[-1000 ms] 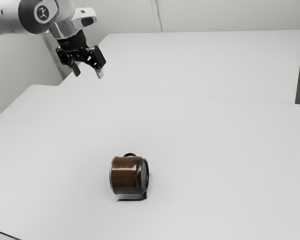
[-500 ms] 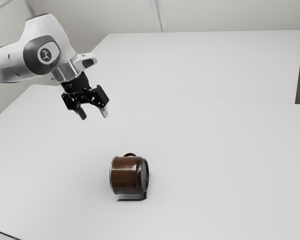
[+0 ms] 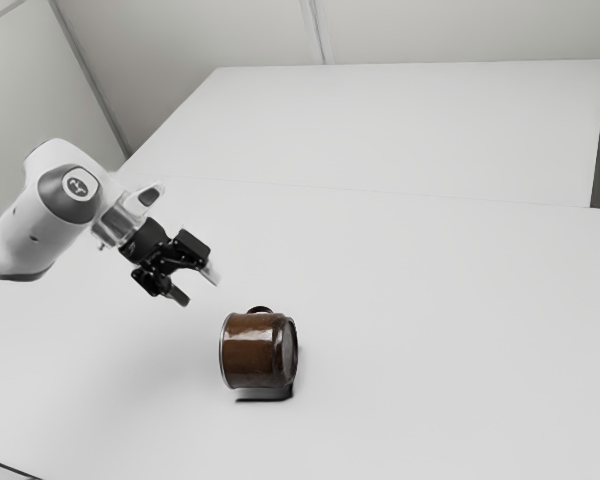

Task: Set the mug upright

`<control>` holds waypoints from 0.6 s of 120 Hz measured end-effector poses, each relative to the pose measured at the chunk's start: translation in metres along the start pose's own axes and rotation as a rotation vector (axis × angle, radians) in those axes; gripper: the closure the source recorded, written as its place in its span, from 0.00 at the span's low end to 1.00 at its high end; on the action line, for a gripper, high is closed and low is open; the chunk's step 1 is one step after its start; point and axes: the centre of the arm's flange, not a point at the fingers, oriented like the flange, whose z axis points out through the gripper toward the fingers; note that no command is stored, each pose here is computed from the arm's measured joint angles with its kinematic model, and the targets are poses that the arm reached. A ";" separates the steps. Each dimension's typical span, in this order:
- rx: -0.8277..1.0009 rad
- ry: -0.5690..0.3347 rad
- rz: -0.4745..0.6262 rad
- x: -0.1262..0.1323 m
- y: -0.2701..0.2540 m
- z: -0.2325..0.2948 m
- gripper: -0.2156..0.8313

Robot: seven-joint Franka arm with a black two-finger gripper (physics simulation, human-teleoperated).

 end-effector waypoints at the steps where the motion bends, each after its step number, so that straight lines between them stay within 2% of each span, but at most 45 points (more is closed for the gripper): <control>1: -0.007 0.001 -0.001 0.000 -0.002 0.001 0.21; 16: -0.104 0.011 0.009 0.001 -0.019 0.023 0.21; 43: -0.246 0.008 0.012 -0.023 -0.054 0.057 0.21; 72: -0.367 0.041 0.081 -0.019 -0.067 0.084 0.21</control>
